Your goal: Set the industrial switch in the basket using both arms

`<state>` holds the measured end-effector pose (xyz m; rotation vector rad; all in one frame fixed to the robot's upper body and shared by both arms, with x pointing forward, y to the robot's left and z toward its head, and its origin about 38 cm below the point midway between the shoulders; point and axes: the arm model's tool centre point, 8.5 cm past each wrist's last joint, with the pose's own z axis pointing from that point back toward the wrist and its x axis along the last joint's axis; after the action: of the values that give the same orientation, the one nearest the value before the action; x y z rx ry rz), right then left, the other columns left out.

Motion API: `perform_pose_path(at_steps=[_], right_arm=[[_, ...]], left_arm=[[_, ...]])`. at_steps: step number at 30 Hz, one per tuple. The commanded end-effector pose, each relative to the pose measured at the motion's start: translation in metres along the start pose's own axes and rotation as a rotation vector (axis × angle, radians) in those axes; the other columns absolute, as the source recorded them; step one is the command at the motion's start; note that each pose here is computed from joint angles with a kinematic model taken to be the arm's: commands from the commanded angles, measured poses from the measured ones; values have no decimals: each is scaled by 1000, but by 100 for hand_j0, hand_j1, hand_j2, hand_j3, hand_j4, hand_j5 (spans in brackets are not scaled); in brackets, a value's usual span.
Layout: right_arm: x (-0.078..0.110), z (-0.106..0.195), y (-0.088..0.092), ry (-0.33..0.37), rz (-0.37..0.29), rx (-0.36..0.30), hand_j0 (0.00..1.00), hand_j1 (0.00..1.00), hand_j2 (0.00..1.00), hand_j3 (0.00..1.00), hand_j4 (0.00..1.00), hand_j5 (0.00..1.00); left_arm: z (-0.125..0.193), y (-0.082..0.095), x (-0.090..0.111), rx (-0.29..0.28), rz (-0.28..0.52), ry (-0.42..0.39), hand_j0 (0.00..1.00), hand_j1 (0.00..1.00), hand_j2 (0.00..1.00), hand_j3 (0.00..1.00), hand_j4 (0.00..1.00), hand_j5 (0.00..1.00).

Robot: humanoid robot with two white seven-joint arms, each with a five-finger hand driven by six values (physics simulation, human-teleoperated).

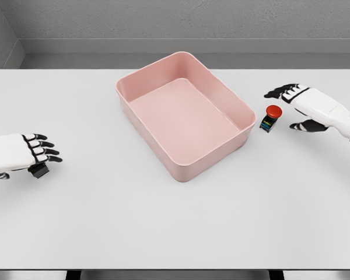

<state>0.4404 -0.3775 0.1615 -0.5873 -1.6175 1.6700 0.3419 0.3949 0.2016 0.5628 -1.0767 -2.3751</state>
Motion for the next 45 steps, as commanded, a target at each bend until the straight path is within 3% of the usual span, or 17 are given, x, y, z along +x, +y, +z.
perform_pose_path(at_steps=[1, 5, 7, 18, 29, 36, 39, 45], right_arm=[[-2, -3, 4, 9, -14, -2, 91, 91, 91, 91, 91, 91], [-11, -4, 5, 38, -8, -1, 91, 91, 91, 91, 91, 91], [-11, -7, 10, 42, -17, 2, 91, 91, 91, 91, 91, 91], [-6, -22, 21, 33, -28, 16, 91, 91, 91, 91, 91, 91], [0, -37, 32, 23, -42, 22, 89, 89, 89, 89, 89, 89], [-2, -36, 33, 28, -37, 51, 75, 75, 75, 75, 75, 75], [-1, -37, 34, 25, -28, 59, 75, 75, 75, 75, 75, 75], [-2, -37, 34, 25, -18, 61, 67, 67, 67, 67, 67, 67]], left_arm=[[-2, 0, -1, 9, 12, 12, 100, 100, 100, 100, 100, 100], [-1, -7, -13, -7, 48, 108, 100, 100, 100, 100, 100, 100], [-2, -11, -19, 12, 67, 136, 100, 100, 100, 100, 100, 100], [-8, -2, -10, 37, 49, 94, 92, 92, 92, 92, 92, 92], [-9, -8, -8, 17, 45, 91, 86, 86, 86, 86, 86, 86], [-9, -8, -7, 15, 46, 87, 79, 79, 79, 79, 79, 79], [-8, -9, -8, 12, 44, 89, 74, 74, 74, 74, 74, 74], [-8, -8, -8, 12, 42, 89, 73, 73, 73, 73, 73, 73]])
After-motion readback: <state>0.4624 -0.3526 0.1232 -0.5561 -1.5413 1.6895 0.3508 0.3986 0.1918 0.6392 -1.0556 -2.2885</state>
